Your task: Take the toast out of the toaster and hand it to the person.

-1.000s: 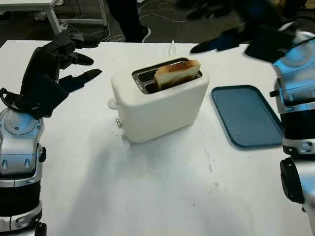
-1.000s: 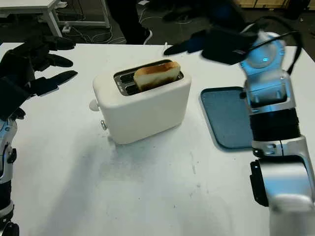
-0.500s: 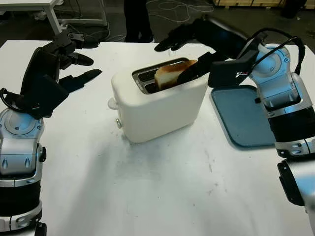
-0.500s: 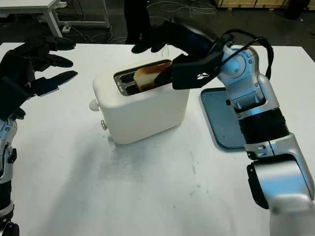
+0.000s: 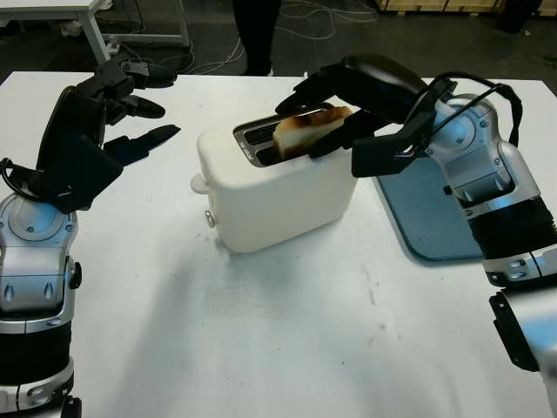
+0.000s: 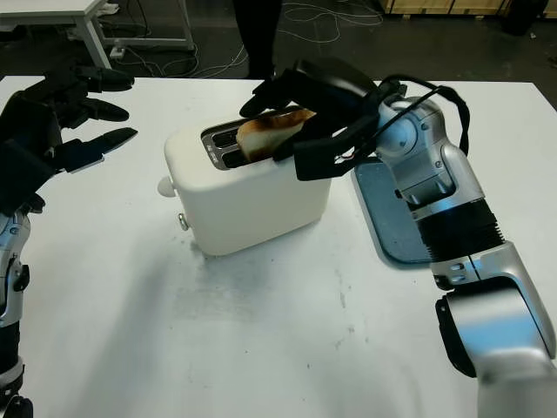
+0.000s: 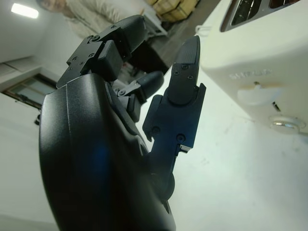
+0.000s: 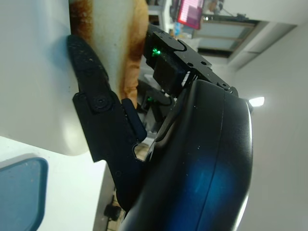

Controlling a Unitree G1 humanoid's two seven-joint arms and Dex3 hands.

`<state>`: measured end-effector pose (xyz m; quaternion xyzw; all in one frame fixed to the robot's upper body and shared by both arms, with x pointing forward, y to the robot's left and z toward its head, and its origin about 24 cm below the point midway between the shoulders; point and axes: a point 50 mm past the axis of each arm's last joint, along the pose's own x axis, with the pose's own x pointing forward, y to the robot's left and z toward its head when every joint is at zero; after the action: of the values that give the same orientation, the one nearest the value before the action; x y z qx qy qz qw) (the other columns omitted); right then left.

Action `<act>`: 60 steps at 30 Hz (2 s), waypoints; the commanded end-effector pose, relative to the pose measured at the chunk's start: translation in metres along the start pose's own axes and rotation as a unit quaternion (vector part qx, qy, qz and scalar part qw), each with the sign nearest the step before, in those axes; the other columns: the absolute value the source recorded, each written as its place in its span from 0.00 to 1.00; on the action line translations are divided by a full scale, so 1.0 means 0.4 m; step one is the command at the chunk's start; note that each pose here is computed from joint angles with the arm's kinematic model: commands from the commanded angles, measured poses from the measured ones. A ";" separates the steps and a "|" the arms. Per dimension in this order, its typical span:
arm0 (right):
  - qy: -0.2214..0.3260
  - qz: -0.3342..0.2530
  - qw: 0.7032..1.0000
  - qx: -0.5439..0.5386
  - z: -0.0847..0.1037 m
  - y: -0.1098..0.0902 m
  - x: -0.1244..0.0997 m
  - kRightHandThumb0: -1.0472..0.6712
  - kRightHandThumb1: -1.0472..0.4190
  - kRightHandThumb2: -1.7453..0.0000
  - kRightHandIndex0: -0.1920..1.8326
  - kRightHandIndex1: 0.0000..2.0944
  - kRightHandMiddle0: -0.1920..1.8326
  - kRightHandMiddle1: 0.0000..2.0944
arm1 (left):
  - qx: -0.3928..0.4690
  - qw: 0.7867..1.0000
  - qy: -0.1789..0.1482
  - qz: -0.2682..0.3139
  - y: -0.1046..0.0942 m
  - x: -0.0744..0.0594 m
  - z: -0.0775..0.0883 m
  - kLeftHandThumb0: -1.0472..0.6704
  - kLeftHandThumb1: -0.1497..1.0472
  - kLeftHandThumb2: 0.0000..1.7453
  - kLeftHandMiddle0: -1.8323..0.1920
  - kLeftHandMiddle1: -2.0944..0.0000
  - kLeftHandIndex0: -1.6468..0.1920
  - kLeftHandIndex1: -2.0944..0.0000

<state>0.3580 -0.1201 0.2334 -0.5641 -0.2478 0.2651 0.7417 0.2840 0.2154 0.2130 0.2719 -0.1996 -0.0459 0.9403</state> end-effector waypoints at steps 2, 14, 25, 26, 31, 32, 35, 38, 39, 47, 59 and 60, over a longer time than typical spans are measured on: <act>0.002 0.019 1.000 -0.007 -0.013 0.038 -0.002 0.43 0.22 0.99 0.35 0.34 0.49 0.01 | 0.008 1.000 -0.001 -0.002 0.001 -0.003 0.002 0.43 0.89 0.03 0.74 0.51 0.70 0.67; -0.034 0.015 0.999 -0.008 -0.013 0.039 -0.003 0.39 0.12 1.00 0.59 0.71 0.61 0.40 | 0.009 1.000 0.003 0.003 0.000 -0.003 0.002 0.43 0.89 0.03 0.74 0.52 0.70 0.67; -0.040 -0.133 0.988 0.063 -0.038 -0.074 -0.025 0.45 0.09 0.94 0.59 0.83 0.47 0.83 | 0.006 1.000 0.008 0.004 0.000 -0.004 0.002 0.44 0.89 0.04 0.75 0.52 0.71 0.68; -0.035 -0.150 0.984 0.085 -0.044 -0.099 -0.030 0.46 0.09 0.94 0.58 0.83 0.46 0.83 | 0.006 1.000 0.009 0.004 0.000 -0.005 0.002 0.44 0.89 0.04 0.75 0.52 0.71 0.68; -0.043 -0.239 0.959 0.146 -0.069 -0.219 -0.074 0.44 0.09 0.96 0.60 0.83 0.50 0.83 | 0.005 1.000 0.011 0.005 0.001 -0.006 0.002 0.43 0.89 0.04 0.75 0.52 0.71 0.68; -0.042 -0.260 0.951 0.160 -0.077 -0.238 -0.083 0.44 0.09 0.96 0.61 0.83 0.51 0.83 | 0.004 1.000 0.010 0.006 0.002 -0.006 0.002 0.43 0.89 0.04 0.75 0.52 0.71 0.68; -0.014 -0.318 0.916 0.243 -0.110 -0.272 -0.101 0.40 0.12 0.98 0.64 0.83 0.54 0.83 | 0.004 1.000 0.006 0.005 0.003 -0.007 0.001 0.44 0.89 0.03 0.75 0.52 0.71 0.68; 0.031 -0.351 0.889 0.293 -0.152 -0.278 -0.116 0.39 0.13 0.99 0.65 0.83 0.52 0.83 | 0.009 1.000 0.005 0.003 0.004 -0.006 0.001 0.43 0.89 0.03 0.75 0.52 0.71 0.68; 0.044 -0.355 0.884 0.301 -0.167 -0.274 -0.119 0.42 0.12 0.99 0.65 0.83 0.52 0.83 | 0.010 1.000 0.004 0.002 0.004 -0.006 0.001 0.43 0.89 0.03 0.75 0.52 0.71 0.68; 0.177 -0.400 0.838 0.325 -0.282 -0.164 -0.138 0.50 0.09 0.95 0.59 0.83 0.45 0.83 | 0.007 1.000 0.004 0.002 0.001 -0.005 0.001 0.43 0.89 0.03 0.74 0.52 0.70 0.68; 0.330 -0.385 0.769 0.389 -0.336 0.070 -0.124 0.64 0.09 0.84 0.43 0.83 0.26 0.83 | 0.002 1.000 0.004 -0.002 -0.003 0.002 0.002 0.43 0.89 0.03 0.75 0.51 0.71 0.68; 0.340 -0.381 0.758 0.406 -0.339 0.082 -0.124 0.64 0.09 0.84 0.43 0.83 0.27 0.83 | 0.003 1.000 0.004 -0.002 -0.004 0.002 0.002 0.43 0.89 0.03 0.75 0.51 0.71 0.68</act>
<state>0.4088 -0.2395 0.1720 -0.1408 -0.0622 -0.1627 0.9746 0.2840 0.2158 0.2106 0.2729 -0.1886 -0.0425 0.9424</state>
